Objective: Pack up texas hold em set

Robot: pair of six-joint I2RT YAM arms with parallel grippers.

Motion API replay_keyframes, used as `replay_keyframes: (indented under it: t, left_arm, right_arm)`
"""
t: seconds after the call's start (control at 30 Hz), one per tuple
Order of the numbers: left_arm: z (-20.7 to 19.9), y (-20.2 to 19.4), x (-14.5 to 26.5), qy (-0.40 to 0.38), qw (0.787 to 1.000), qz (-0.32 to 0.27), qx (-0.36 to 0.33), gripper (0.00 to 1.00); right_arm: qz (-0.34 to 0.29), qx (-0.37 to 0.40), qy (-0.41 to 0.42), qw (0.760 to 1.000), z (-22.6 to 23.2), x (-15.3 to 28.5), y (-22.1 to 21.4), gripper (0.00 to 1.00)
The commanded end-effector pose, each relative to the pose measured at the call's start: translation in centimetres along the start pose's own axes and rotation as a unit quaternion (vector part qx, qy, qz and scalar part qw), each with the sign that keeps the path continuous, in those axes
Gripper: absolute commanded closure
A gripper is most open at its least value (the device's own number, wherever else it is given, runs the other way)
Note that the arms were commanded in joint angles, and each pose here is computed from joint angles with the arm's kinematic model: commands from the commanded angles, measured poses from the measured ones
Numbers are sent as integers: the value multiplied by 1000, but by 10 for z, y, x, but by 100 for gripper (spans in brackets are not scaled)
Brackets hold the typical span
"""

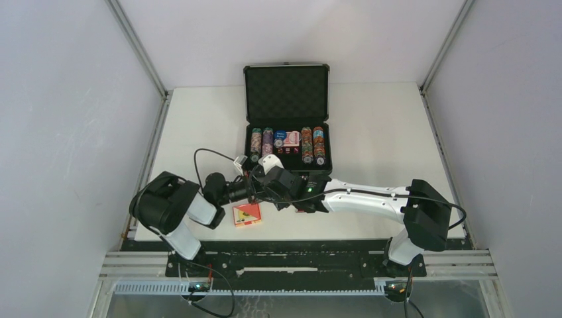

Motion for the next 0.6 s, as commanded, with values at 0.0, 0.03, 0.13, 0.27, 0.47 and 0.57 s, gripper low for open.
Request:
replay_keyframes:
  t: [0.0, 0.03, 0.13, 0.27, 0.47, 0.57]
  left_arm:
    - [-16, 1, -6, -45, 998, 21, -31, 100]
    - [-17, 1, -6, -47, 998, 21, -35, 100]
    - [-19, 3, -6, -50, 997, 16, -49, 100]
    - [-25, 11, -9, -58, 996, 5, -68, 100]
    - [-35, 31, -14, -58, 991, -43, -114, 100]
    - [-41, 45, -19, -61, 985, -62, -147, 100]
  right_arm:
    - [-44, -13, 10, 999, 2, 8, 22, 56]
    - [-43, -13, 9, 999, 1, 8, 21, 56]
    - [-42, -13, 6, 999, -1, 10, 21, 52]
    - [-36, -8, 0, 999, -8, 19, 19, 37]
    - [-53, -33, 7, 998, -31, 38, 11, 29]
    - [-79, -68, 23, 994, -47, 48, 10, 29]
Point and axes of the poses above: each gripper's point midway between its finger pads, its own x axis back along the fingers, its own z axis along the line the jaws close on, y = z × x, the point moved 5 cm from there along x, back along the fingers, and after that the axes turned 12 degrees about -x, right-handed, at the moved point
